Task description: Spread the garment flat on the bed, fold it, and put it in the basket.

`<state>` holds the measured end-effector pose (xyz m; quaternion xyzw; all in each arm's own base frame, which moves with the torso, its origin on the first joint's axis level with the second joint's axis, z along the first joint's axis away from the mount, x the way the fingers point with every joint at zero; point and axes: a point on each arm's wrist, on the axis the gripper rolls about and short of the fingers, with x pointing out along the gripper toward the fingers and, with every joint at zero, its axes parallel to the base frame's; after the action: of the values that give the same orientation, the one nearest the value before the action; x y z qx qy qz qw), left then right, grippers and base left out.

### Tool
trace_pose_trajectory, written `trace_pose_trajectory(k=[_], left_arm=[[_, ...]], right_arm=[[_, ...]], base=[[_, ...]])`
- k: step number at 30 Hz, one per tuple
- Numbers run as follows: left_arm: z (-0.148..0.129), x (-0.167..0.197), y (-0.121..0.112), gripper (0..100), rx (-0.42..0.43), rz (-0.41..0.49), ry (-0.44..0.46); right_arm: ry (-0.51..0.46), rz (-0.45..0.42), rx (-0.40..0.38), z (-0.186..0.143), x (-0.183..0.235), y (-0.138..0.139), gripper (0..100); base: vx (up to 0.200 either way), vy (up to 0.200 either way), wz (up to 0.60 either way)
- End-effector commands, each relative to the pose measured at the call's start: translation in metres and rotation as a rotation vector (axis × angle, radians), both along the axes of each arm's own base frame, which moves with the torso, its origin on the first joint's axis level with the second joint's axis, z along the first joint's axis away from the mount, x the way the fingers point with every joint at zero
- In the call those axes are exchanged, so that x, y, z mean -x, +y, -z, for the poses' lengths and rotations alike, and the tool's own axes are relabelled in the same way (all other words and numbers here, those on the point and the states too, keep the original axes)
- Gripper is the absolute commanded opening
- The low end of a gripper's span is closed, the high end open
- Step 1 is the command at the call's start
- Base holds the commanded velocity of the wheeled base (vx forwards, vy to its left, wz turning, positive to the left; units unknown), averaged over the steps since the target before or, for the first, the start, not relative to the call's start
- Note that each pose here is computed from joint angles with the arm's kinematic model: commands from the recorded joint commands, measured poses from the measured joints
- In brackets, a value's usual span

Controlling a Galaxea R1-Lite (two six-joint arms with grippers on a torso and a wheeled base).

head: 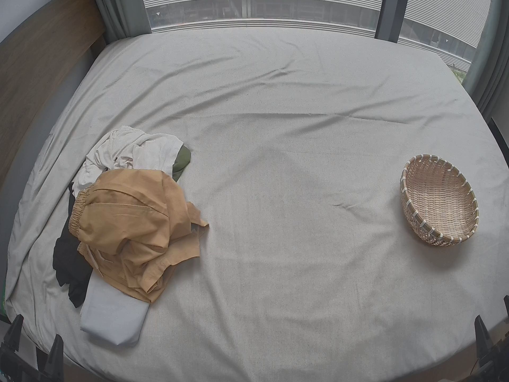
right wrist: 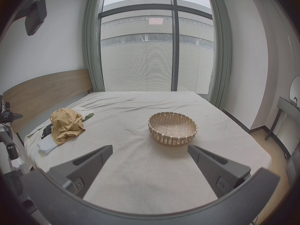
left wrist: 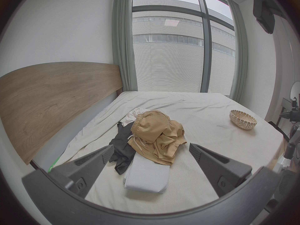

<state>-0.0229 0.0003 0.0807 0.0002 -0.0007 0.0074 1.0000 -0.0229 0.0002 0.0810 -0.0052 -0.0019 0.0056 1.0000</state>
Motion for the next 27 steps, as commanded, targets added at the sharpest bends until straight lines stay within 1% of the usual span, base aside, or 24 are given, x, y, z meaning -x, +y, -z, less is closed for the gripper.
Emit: trace_pose_trajectory(k=[1, 27], left_arm=[[0.0052, -0.0003, 0.0000, 100, 0.000, 0.000, 0.005], [0.0051, -0.0002, -0.0001, 100, 0.013, 0.006, 0.001]], right_arm=[[0.001, -0.001, 0.000, 0.0052, -0.0001, 0.0000, 100], [-0.001, -0.003, -0.001, 0.0050, -0.0001, 0.0000, 100]], base=[[0.000, 0.000, 0.00], [0.000, 0.000, 0.00]])
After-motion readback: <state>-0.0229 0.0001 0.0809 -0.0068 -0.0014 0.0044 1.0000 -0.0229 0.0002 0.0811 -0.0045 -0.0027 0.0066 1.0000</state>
